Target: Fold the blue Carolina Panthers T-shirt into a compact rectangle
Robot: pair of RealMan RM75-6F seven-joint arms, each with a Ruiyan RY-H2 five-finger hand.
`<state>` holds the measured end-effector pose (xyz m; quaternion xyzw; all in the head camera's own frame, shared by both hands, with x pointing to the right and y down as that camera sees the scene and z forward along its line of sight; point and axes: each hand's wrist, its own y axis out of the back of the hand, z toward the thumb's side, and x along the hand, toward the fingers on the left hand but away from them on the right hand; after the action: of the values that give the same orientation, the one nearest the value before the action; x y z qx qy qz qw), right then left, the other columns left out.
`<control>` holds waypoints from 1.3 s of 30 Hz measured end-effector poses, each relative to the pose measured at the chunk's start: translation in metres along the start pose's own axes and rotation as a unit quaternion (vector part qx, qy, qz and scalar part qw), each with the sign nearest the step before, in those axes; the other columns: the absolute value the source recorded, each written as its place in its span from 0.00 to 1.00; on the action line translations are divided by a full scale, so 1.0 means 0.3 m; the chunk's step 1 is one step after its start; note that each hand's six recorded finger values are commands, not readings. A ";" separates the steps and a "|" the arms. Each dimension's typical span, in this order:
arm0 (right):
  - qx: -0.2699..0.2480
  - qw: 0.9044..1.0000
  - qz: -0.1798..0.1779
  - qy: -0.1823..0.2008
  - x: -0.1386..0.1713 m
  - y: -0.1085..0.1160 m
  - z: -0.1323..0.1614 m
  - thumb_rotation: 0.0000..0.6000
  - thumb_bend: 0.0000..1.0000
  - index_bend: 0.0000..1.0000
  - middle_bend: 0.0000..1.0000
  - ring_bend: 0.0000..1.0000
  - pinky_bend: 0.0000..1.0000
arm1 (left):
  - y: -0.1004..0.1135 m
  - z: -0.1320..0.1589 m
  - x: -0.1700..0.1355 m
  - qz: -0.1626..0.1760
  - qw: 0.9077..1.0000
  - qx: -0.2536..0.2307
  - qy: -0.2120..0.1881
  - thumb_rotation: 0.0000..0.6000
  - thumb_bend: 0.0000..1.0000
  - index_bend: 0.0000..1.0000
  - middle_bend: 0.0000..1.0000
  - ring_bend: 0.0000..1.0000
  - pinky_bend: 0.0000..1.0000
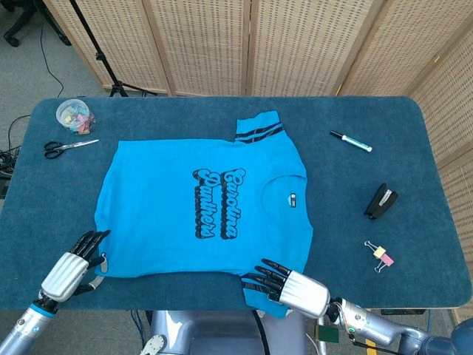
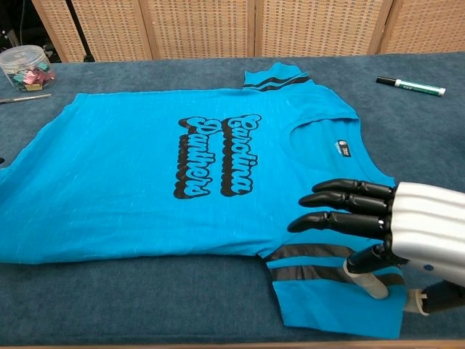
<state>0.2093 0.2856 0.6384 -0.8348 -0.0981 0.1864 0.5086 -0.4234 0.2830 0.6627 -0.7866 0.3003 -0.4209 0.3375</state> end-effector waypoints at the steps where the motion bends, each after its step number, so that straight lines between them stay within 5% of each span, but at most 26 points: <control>1: -0.002 1.000 0.000 0.005 0.003 0.003 0.008 1.00 0.41 0.67 0.14 0.00 0.06 | 0.000 0.005 -0.008 -0.001 1.000 0.001 -0.005 1.00 0.59 0.72 0.00 0.00 0.00; 18: -0.030 0.997 0.012 0.073 0.077 0.060 0.131 1.00 0.41 0.68 0.15 0.00 0.07 | -0.008 0.113 -0.151 -0.031 0.997 -0.001 -0.073 1.00 0.60 0.73 0.00 0.00 0.00; 39: -0.042 0.994 0.009 0.103 0.190 0.069 0.188 1.00 0.41 0.68 0.16 0.00 0.07 | -0.033 0.161 -0.245 -0.052 0.994 -0.016 -0.093 1.00 0.61 0.73 0.00 0.00 0.00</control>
<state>0.2375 0.3419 0.5847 -0.8710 -0.0456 0.0994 0.4789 -0.4141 0.3578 0.6166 -0.8424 0.2327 -0.3580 0.3286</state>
